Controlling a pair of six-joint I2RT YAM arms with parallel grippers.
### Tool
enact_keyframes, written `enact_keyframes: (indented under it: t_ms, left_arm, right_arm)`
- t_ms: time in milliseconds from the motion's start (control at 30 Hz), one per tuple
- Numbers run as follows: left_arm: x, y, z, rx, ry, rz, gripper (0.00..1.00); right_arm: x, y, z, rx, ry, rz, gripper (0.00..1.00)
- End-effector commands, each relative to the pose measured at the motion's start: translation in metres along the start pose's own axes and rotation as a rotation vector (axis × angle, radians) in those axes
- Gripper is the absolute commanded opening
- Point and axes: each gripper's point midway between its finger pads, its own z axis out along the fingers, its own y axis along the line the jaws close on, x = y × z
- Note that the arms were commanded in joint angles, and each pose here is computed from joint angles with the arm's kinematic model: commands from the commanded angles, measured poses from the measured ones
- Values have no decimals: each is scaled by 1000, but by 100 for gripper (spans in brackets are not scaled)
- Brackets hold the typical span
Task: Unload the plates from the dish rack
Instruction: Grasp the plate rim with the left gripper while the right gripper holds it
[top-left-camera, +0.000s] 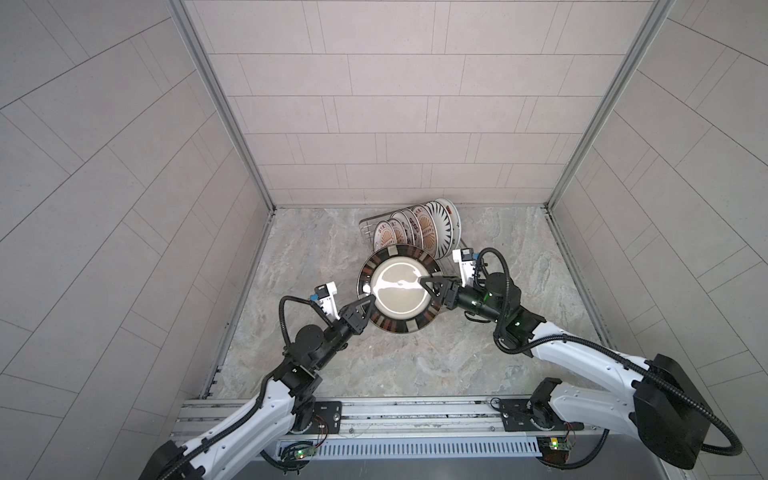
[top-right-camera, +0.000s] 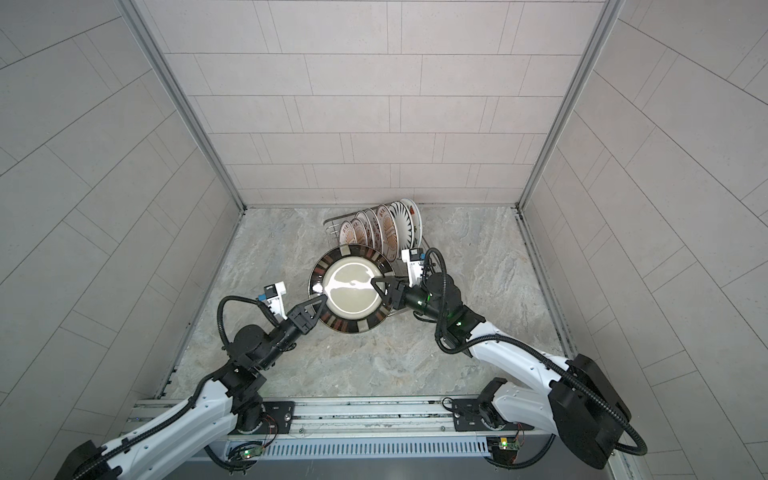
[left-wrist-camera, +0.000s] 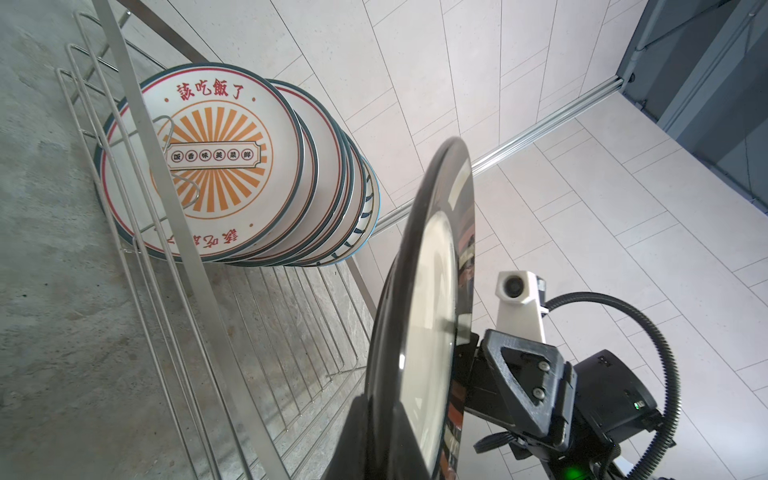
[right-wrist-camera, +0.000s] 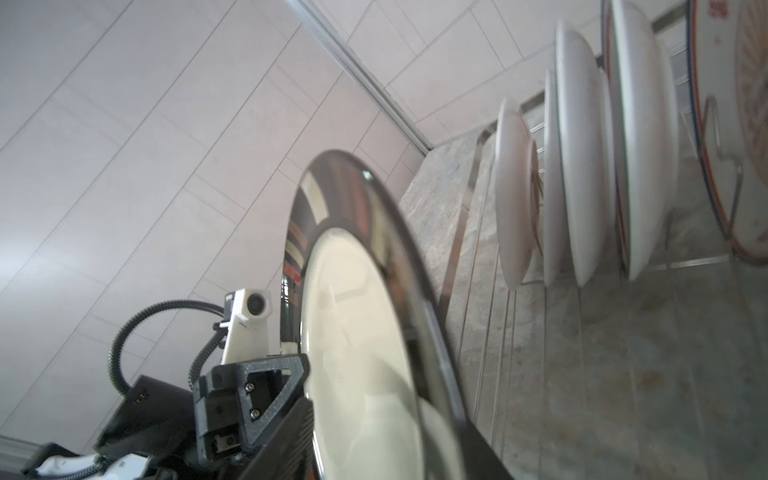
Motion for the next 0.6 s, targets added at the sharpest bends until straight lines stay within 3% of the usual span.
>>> enact_keyframes:
  t_ms: [0, 33, 67, 100, 367, 567]
  left_arm:
    - [-26, -36, -6, 127, -103, -5, 0]
    - [-27, -37, -7, 128, -111, -7, 0]
    - [-29, -37, -8, 125, -119, -9, 0]
    - [-30, -36, -9, 121, -124, -11, 0]
    - [-41, -31, -15, 80, -184, -24, 0]
    - [-43, -28, -17, 50, -186, -60, 0]
  right_arm:
    - [-13, 21, 0, -54, -24, -27, 67]
    - [-13, 17, 0, -35, -28, -25, 72]
    - [-13, 12, 0, -10, -33, -22, 82]
    - [-14, 8, -2, 14, -42, -22, 98]
    - [-16, -9, -13, 87, -114, -27, 99]
    - [-10, -17, -10, 110, -95, -40, 100]
